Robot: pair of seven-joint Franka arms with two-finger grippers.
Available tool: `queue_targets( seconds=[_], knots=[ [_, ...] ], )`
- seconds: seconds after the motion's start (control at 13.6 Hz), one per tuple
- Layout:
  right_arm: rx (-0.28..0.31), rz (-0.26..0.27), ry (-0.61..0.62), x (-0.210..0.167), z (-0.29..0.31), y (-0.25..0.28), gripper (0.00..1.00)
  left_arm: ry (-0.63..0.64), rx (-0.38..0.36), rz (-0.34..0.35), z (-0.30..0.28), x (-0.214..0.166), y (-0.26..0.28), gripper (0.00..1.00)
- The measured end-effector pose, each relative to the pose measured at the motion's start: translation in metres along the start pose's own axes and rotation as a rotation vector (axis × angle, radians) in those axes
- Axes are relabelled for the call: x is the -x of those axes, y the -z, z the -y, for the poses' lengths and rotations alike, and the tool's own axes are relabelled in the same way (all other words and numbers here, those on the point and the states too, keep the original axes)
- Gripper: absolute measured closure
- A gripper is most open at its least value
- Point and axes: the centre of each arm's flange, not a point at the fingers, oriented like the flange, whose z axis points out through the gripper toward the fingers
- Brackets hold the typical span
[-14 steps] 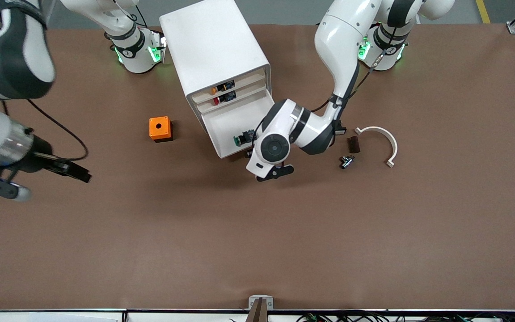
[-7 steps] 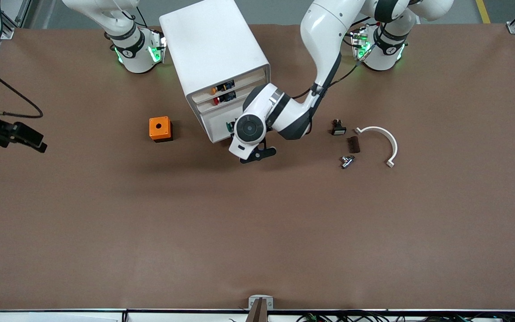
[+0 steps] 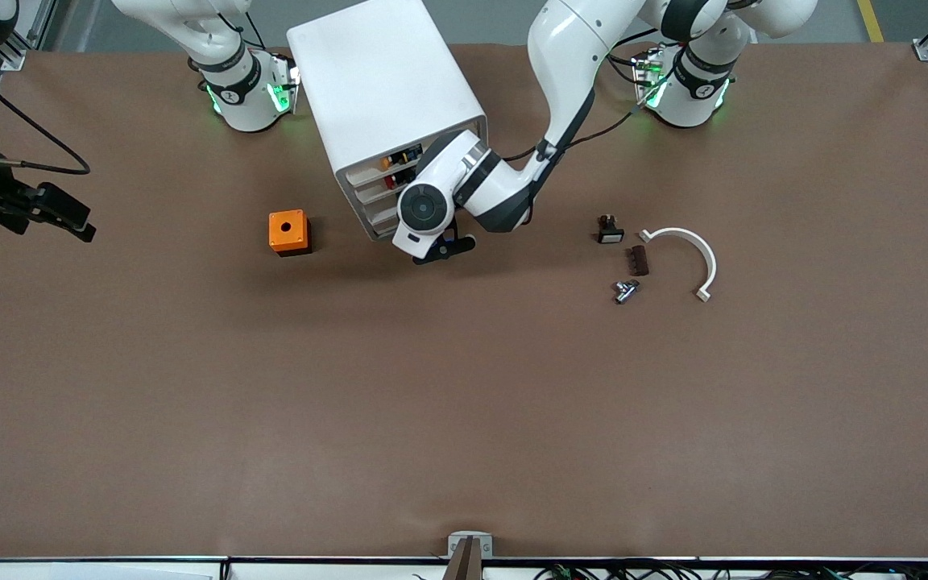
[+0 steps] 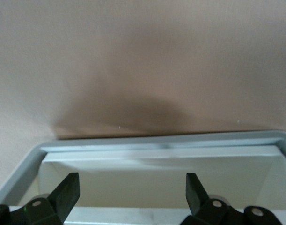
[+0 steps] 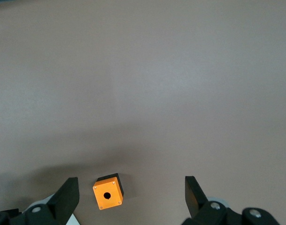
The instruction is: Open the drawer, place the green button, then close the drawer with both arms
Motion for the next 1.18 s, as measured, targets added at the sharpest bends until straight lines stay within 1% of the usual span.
queue_targets(
  seconds=[0.22,0.37,0.44,0.59,0.74,0.96,1.11,1.18],
  knots=[
    [0.001,0.002,0.019,0.000,0.000,-0.001,0.00,0.008,-0.003,-0.002,-0.001,0.003,-0.002,0.00],
    [0.002,0.004,0.019,0.000,-0.001,-0.002,0.00,0.042,0.004,-0.007,-0.001,0.002,0.003,0.00],
    [0.003,0.005,0.018,0.000,-0.001,-0.002,0.00,0.061,0.016,-0.020,0.001,-0.004,0.011,0.00],
    [0.004,0.007,0.017,0.000,-0.002,-0.003,0.00,0.098,0.043,-0.088,0.015,-0.036,0.048,0.00],
    [0.004,0.008,0.017,0.000,-0.002,-0.003,0.00,0.134,0.064,-0.179,0.045,-0.081,0.100,0.00],
    [0.004,0.008,0.018,0.001,-0.002,-0.003,0.00,0.159,0.092,-0.311,0.114,-0.151,0.187,0.00],
    [0.004,0.012,0.018,0.001,-0.001,-0.003,0.00,0.181,0.104,-0.395,0.166,-0.184,0.243,0.00],
    [0.004,0.013,0.019,0.001,-0.001,-0.003,0.00,0.191,0.109,-0.424,0.191,-0.194,0.269,0.00]
  ],
)
